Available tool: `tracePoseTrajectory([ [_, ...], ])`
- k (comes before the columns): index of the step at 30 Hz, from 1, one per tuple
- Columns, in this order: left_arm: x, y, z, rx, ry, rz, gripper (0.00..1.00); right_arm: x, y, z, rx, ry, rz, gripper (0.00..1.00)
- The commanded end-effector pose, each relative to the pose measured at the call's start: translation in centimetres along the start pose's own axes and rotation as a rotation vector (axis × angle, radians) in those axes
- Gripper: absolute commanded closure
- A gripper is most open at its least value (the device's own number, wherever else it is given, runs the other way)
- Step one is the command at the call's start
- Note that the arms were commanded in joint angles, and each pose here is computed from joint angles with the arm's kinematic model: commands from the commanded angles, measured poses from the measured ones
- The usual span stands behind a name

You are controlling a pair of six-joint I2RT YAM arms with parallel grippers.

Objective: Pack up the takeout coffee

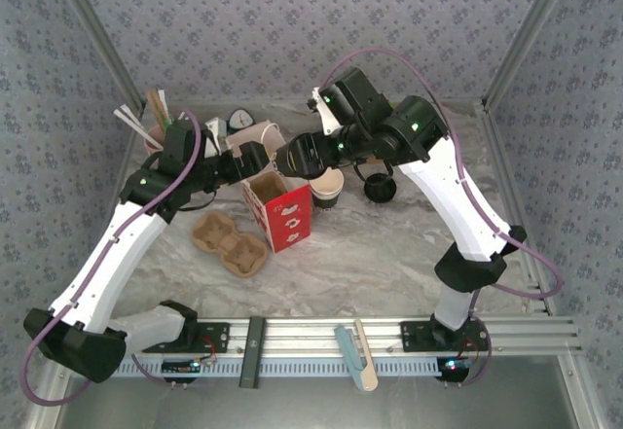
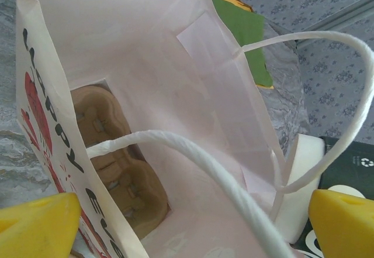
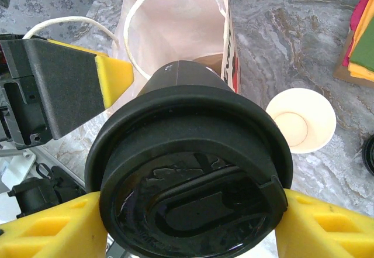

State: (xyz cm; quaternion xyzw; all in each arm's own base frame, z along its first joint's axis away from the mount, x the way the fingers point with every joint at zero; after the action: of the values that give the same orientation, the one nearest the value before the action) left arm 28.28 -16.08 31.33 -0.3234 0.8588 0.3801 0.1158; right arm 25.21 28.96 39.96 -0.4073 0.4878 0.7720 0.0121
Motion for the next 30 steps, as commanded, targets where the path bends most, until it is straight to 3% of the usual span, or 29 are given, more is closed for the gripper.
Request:
tracePoseTrajectory([
  [1,-0.5,1.1,-0.6,0.024,-0.003,-0.041,0.00,0.2,1.0,0.1,-0.001,0.001,-0.022,0.32],
  [18,-0.5,0.9,-0.7,0.022,-0.002,-0.032,0.00,1.9,3.8,0.6,0.010,0.019,-0.053,0.32],
  [30,-0.6,3.1,-0.9,0.027,-0.013,-0.066,0.00,1.0,0.6,1.6,0.013,0.048,-0.021,0.32],
])
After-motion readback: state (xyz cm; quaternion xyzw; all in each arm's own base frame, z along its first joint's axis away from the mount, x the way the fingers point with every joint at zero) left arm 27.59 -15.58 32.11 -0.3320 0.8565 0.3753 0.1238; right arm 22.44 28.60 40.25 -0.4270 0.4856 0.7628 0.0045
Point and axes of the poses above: each hand's point on the last joint's axis, 136 mm out from that joint toward the fingers, its own y axis back along the fingers, its own z axis along the line the jaws close on, x = y × z, the point moved 2 cm from there along y, back along the fingers, and after that the axes turned 9 degrees about y, right-handed, at the moved point
